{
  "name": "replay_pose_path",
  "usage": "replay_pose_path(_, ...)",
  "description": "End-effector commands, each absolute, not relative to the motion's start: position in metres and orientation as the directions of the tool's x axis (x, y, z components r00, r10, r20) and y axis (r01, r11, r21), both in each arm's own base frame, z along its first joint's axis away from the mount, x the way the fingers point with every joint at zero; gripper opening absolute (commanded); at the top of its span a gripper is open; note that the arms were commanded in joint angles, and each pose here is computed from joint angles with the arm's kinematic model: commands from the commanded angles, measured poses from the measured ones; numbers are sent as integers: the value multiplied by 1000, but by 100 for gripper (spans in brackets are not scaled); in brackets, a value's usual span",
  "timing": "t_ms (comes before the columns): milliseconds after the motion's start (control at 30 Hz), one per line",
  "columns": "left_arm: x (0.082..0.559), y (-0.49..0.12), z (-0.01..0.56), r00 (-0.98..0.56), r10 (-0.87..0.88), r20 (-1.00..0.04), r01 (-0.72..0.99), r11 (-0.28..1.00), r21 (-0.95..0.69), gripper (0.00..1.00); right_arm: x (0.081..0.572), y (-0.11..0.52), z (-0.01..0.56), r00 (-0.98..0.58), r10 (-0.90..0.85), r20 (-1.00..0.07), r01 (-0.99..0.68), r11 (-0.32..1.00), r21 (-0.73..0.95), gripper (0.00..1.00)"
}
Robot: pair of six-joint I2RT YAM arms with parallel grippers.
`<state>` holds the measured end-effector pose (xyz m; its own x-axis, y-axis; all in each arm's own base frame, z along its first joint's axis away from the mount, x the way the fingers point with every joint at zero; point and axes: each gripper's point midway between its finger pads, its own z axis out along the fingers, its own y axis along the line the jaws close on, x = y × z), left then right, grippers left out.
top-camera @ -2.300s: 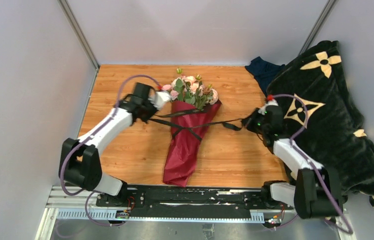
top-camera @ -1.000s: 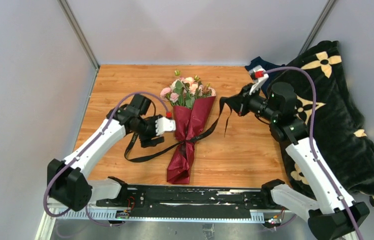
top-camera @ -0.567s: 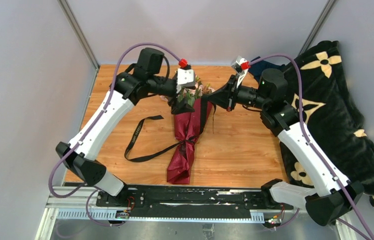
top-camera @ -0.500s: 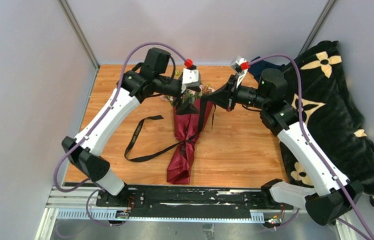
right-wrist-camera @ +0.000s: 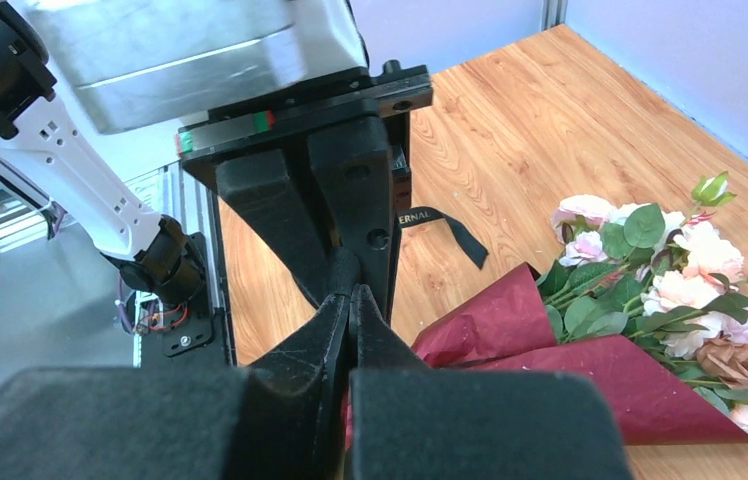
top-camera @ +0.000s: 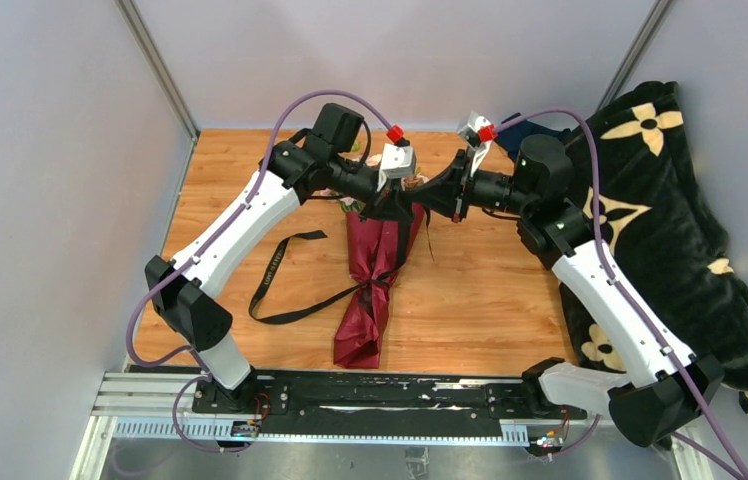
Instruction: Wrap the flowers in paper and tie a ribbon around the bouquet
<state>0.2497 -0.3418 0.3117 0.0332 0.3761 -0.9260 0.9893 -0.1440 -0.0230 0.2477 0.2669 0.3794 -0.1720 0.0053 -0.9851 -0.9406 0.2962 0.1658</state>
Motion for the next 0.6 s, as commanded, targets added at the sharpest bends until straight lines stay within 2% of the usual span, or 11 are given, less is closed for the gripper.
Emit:
replay_pose_path(0,244,-341,330,44,352,-935,990,-139,-6,0,250,257,393,-113,24,-993,-944,310,115,2)
replay_pose_path(33,249,-339,330,42,368,-929,994,-108,2,0,254,252,390,-120,21,-993,-933,341,120,7)
replay_pose_path(67,253,-338,331,29,381,-924,997,-74,1,0,258,244,386,-127,18,-992,-915,384,124,29)
replay_pose_path(100,259,-337,331,22,395,-918,999,-37,8,0,264,235,378,-139,9,-990,-889,440,129,44)
replay_pose_path(167,272,-335,333,-8,409,-913,999,47,12,0,281,208,337,-185,-41,-982,-787,605,123,61)
replay_pose_path(267,275,-332,337,1,400,-917,997,75,34,0,273,202,290,-255,-66,-965,-764,626,159,62)
replay_pose_path(333,278,-333,338,-4,394,-919,995,93,35,0,254,218,262,-307,-48,-951,-812,534,235,60)
replay_pose_path(433,286,-333,332,-32,407,-913,991,134,25,0,231,250,256,-226,-7,-974,-887,415,203,60)
replay_pose_path(567,286,-334,329,-44,409,-912,991,136,13,0,244,269,252,-156,107,-982,-857,479,189,61)
